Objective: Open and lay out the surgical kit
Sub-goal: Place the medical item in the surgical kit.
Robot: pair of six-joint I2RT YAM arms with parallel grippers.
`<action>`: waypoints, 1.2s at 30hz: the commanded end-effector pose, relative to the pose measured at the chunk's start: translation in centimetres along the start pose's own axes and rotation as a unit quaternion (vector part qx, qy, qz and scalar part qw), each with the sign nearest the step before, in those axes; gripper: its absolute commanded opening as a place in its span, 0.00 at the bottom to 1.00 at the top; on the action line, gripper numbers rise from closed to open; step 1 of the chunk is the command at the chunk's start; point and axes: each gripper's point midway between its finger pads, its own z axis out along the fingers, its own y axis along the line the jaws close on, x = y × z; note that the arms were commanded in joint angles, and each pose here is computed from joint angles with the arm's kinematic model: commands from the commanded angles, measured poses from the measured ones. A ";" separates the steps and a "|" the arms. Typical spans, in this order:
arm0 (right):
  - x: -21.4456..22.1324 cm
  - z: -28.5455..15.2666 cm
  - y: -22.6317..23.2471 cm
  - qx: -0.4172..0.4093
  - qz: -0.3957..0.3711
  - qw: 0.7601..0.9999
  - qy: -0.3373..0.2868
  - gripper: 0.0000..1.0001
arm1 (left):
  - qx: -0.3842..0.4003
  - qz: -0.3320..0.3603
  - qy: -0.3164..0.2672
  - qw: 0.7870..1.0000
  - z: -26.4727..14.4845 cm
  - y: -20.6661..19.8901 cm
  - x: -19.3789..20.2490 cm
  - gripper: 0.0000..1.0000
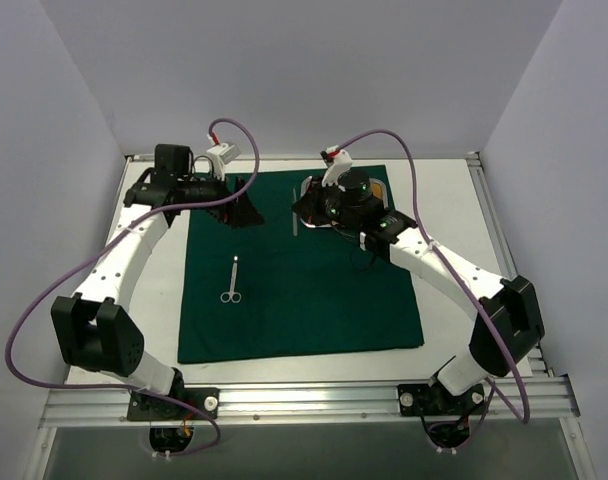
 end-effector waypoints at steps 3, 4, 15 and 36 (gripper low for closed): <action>3.8 -6.5 -8.2 0.258 0.006 0.962 0.095 0.00 | -0.148 -0.008 0.009 0.989 -4.6 5.3 -0.4 0.94; 6.3 -7.5 -9.5 0.281 0.014 0.951 0.128 0.00 | -0.180 -0.017 0.013 0.983 -5.3 6.6 -0.3 0.94; 18.3 -10.7 -15.9 0.370 0.057 0.890 0.262 0.00 | -0.194 -0.040 0.015 0.980 -6.2 7.9 0.0 0.94; 18.8 -9.4 -20.0 0.391 0.044 0.874 0.286 0.00 | -0.197 -0.051 0.024 0.979 -5.9 8.8 0.7 0.94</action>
